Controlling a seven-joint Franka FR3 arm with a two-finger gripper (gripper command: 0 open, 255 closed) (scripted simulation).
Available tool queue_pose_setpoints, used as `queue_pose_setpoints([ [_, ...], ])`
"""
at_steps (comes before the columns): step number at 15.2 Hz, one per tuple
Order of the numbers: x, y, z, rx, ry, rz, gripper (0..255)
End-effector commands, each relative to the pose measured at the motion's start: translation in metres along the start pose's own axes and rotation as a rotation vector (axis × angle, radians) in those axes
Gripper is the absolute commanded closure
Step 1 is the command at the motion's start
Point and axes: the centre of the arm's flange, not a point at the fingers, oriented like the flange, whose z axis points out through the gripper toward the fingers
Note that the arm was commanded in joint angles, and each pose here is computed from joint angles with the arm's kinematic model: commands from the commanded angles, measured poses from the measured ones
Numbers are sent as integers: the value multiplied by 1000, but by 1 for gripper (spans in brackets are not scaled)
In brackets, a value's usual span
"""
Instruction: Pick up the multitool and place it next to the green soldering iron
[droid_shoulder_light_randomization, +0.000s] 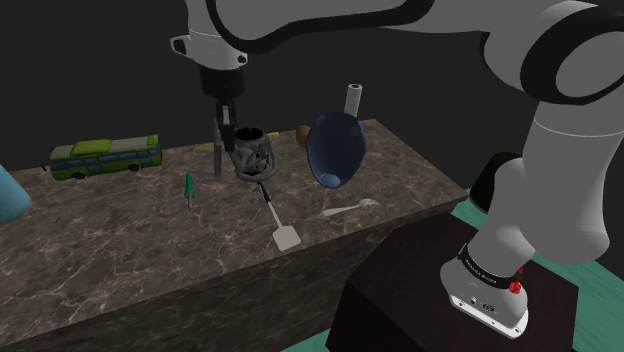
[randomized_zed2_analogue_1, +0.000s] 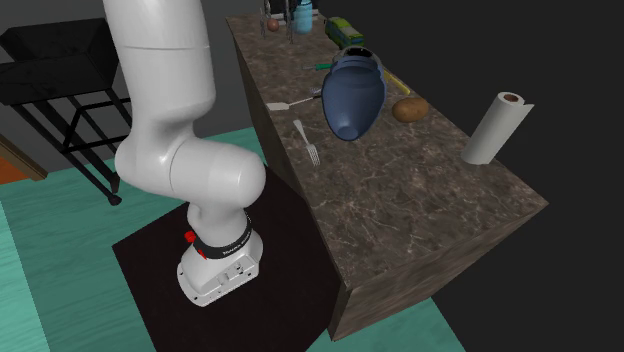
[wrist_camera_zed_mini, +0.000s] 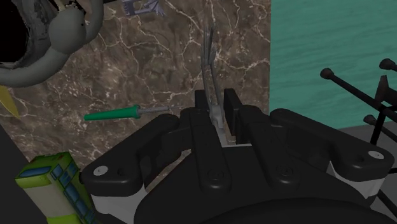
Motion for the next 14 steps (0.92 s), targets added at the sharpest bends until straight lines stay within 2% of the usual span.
queue_pose_setpoints([
  [1,0,0,11,0,1,0,255],
  [14,-4,-1,79,0,1,0,255],
])
